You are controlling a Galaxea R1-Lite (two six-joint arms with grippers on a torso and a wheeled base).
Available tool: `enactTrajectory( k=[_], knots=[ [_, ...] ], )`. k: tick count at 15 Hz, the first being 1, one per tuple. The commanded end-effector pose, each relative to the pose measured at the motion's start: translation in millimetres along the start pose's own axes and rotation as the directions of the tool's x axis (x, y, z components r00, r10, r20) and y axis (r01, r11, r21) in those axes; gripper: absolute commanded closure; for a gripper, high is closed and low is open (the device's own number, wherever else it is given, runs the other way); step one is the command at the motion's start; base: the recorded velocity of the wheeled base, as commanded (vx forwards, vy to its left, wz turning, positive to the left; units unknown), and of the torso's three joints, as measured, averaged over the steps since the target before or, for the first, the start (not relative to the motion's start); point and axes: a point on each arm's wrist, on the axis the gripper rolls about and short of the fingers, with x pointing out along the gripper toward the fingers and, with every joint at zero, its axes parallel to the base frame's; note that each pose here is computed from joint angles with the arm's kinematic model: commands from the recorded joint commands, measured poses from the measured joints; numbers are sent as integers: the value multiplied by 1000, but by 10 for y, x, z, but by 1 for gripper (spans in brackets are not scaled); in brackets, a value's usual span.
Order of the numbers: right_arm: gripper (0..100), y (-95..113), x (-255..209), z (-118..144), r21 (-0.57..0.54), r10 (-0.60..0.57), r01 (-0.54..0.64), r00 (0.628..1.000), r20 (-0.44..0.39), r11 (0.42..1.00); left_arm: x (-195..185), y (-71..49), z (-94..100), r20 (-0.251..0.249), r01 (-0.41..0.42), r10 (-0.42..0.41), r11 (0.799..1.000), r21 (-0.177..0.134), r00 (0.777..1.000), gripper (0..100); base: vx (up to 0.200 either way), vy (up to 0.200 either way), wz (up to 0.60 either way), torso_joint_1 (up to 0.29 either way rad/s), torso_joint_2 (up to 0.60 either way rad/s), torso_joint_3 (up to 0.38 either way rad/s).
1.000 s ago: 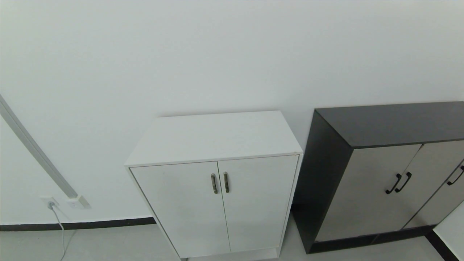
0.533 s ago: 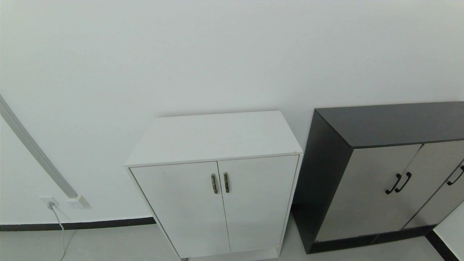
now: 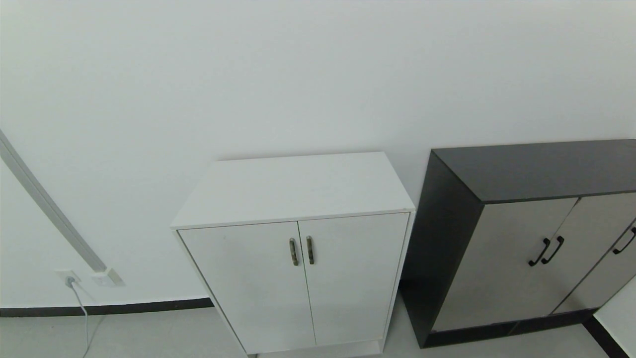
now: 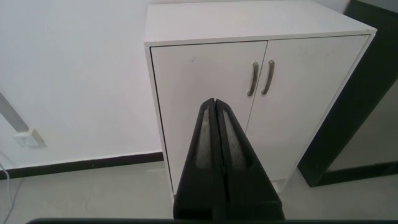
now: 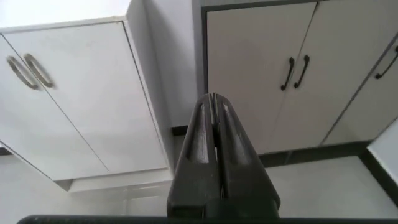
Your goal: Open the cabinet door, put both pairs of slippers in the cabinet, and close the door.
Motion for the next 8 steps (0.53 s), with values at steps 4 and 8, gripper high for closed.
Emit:
enactTrajectory(
  k=[4, 8],
  knots=[
    [100, -13, -49, -8, 34, -38, 35, 997, 73, 999, 1, 0, 0, -1, 0, 0, 1000, 0, 1000, 100, 0, 0, 0, 0, 0, 0],
    [100, -12, -49, -11, 28, -33, 32, 997, 70, 999, 1, 0, 0, -1, -1, 1, 1000, 2, 1000, 100, 0, 0, 0, 0, 0, 0]
  ],
)
